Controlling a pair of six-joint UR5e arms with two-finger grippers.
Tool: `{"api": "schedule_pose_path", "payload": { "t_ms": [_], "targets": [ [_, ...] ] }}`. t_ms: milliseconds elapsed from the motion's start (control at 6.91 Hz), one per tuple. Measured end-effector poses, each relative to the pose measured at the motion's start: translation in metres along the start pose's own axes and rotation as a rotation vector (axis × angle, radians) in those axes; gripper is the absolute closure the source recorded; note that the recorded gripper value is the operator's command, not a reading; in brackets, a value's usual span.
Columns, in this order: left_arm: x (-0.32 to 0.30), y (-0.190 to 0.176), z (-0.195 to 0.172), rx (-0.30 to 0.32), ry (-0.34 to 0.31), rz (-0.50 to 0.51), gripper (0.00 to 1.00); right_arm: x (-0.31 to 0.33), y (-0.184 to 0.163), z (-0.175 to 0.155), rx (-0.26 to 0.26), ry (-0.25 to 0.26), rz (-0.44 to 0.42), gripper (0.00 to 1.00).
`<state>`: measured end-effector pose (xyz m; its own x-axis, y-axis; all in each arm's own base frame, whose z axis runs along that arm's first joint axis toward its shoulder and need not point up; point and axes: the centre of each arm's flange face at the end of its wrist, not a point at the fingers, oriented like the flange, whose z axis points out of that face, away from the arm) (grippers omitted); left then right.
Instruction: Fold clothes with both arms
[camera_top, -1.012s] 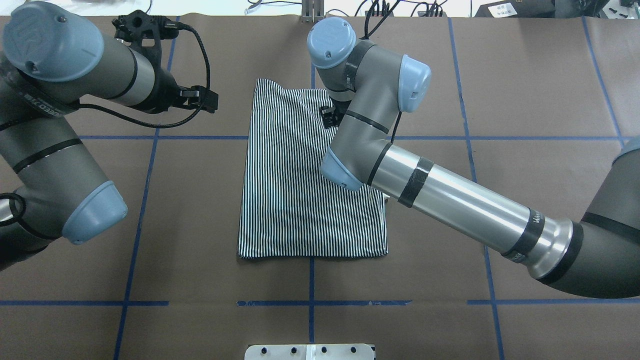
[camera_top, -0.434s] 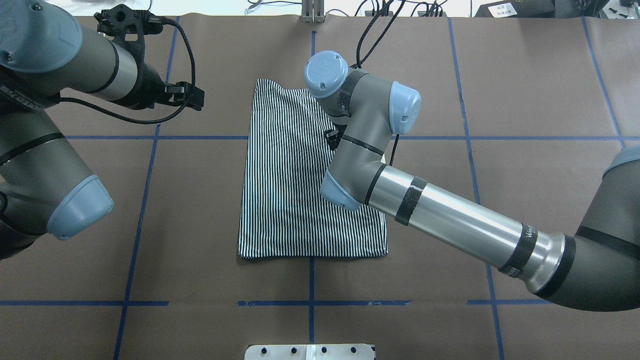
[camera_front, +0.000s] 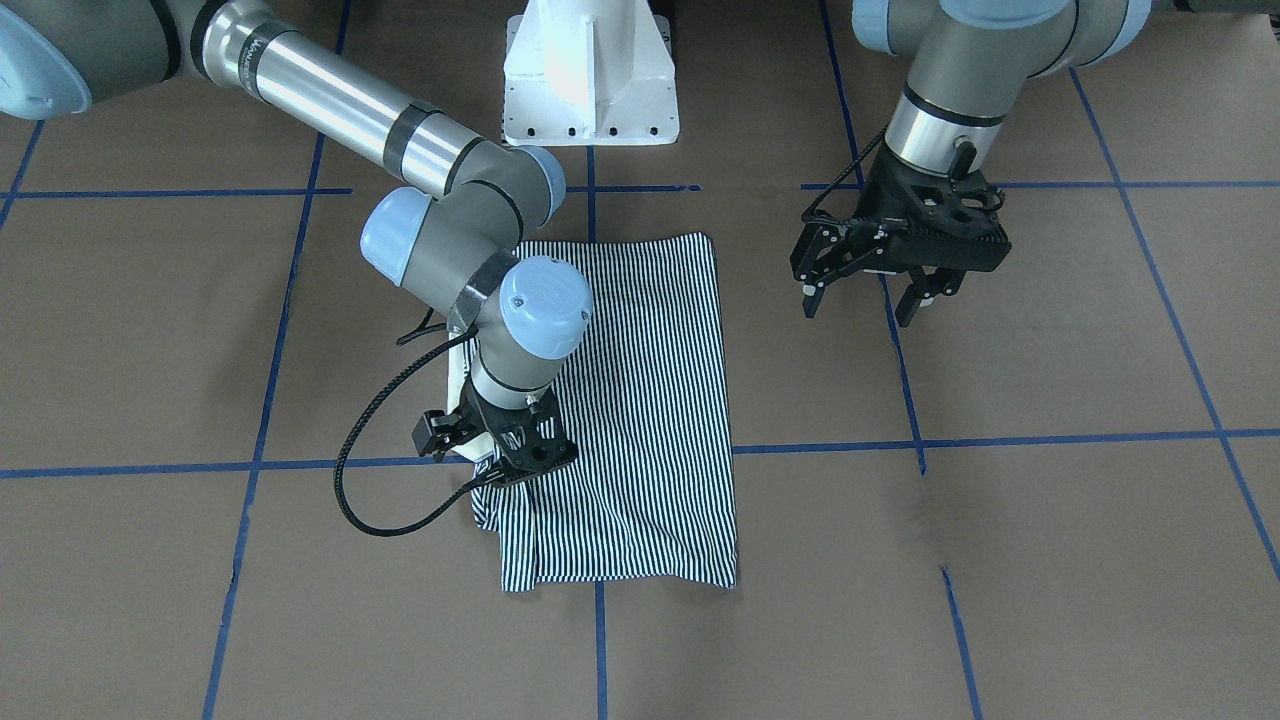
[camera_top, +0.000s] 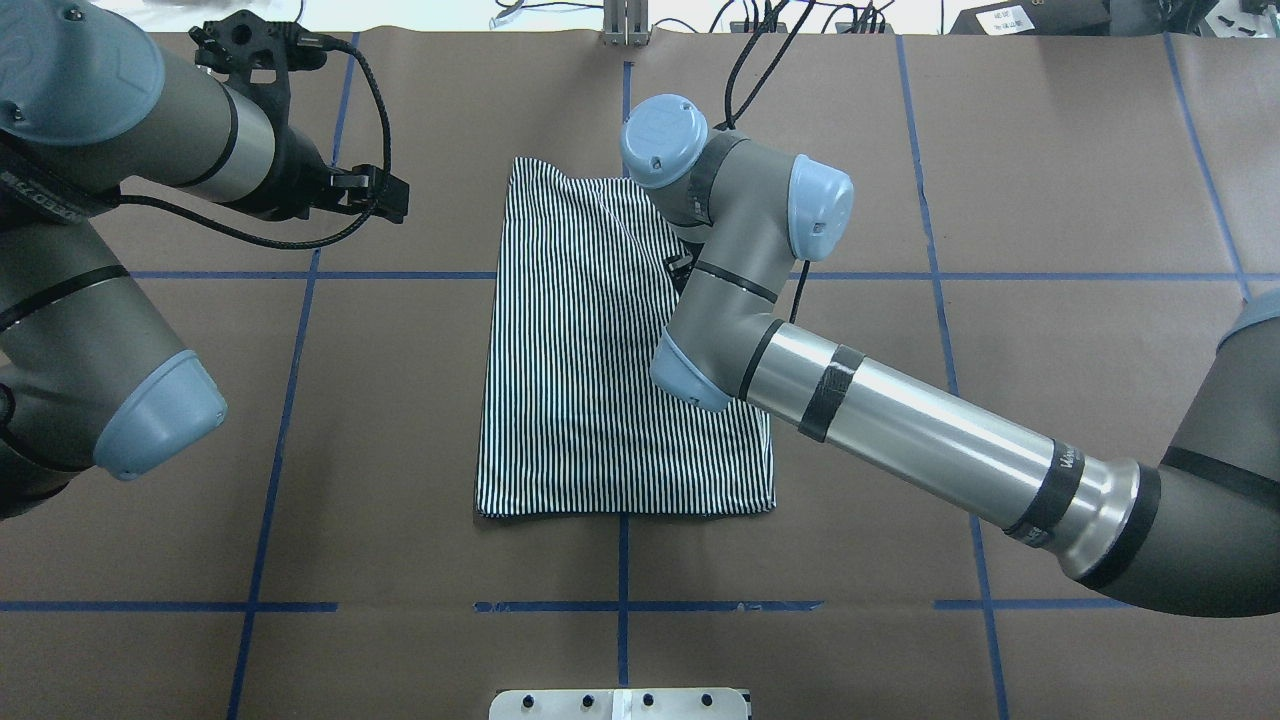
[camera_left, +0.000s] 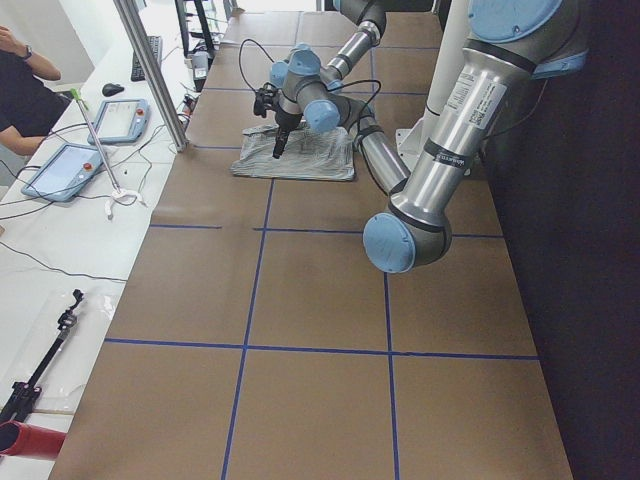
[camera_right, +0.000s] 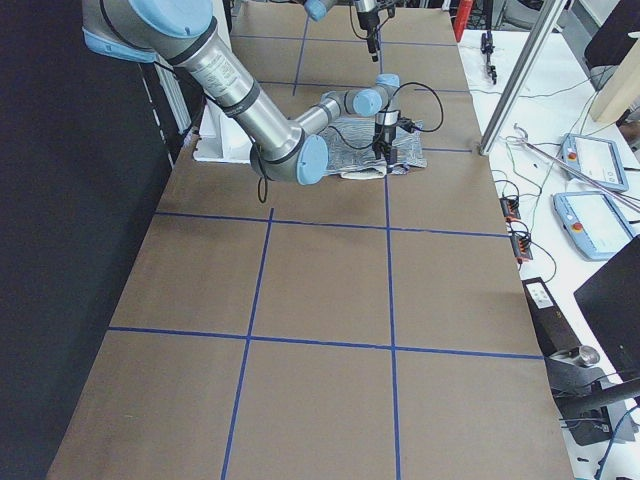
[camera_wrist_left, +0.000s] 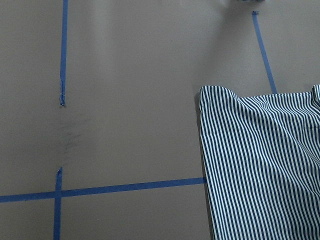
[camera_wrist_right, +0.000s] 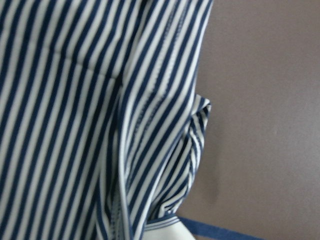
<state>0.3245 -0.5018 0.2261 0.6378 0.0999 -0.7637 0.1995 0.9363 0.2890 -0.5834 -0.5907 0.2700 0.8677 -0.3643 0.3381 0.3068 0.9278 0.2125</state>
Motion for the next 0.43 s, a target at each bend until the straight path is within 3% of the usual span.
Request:
{"api": "schedule_pose_path", "payload": {
  "t_ms": [434],
  "targets": [
    [0.005, 0.0, -0.002, 0.001, 0.009, -0.004, 0.0, 0.113, -0.006, 0.021, -0.008, 0.029, -0.036, 0.0]
  ]
}}
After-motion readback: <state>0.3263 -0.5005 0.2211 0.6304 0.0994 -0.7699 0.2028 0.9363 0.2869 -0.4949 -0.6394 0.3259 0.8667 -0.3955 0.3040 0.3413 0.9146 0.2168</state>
